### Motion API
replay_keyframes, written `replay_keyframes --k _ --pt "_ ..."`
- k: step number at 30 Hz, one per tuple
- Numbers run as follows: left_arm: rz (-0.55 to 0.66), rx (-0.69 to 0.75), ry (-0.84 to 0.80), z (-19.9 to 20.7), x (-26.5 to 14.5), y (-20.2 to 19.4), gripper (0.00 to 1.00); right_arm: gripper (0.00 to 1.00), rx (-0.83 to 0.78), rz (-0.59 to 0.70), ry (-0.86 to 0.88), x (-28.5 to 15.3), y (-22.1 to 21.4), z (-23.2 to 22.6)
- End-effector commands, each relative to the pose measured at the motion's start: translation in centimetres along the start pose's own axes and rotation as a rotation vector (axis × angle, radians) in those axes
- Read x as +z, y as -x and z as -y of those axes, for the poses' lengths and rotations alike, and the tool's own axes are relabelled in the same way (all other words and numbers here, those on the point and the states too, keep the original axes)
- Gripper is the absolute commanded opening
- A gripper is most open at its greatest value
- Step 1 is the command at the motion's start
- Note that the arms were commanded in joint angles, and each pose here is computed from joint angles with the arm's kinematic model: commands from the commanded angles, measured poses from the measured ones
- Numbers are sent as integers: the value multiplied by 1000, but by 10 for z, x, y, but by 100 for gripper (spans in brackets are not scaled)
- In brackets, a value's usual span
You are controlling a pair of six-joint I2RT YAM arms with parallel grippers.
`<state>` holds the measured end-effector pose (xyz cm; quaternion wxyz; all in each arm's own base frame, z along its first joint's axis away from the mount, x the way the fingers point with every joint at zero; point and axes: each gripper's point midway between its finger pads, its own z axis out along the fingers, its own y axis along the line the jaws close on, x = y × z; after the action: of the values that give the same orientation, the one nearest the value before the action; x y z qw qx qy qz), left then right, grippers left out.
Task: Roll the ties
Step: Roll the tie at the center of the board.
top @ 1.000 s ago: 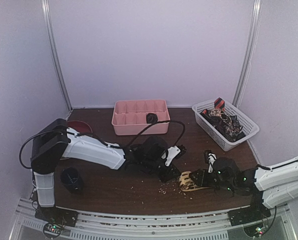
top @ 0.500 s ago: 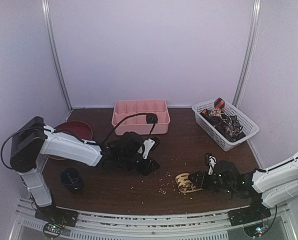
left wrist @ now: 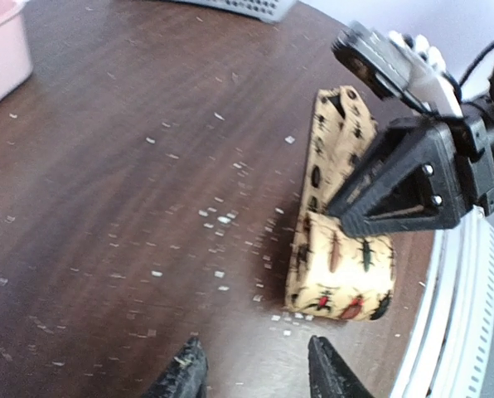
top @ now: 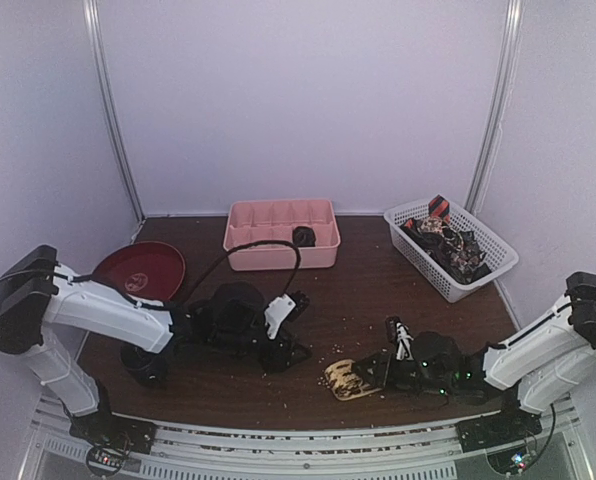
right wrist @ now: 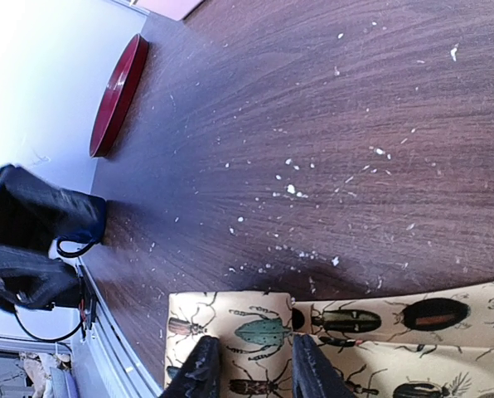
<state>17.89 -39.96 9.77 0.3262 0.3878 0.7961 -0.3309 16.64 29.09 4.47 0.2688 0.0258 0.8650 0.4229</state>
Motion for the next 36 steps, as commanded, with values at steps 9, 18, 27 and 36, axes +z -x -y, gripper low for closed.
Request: replay_keyframes --k 9,18,27,36 --pt "10 4 -65 51 40 1 41 31 -43 15 -27 -5 -4 -5" --pt "-14 -1 -24 52 45 0 37 29 -36 -8 -38 -9 -15 9" --pt "-65 -158 3 50 43 -22 28 29 -41 -20 -42 -12 -20 16" --pt "-71 -258 -34 69 38 -31 32 29 -46 -22 -19 -12 -21 8"
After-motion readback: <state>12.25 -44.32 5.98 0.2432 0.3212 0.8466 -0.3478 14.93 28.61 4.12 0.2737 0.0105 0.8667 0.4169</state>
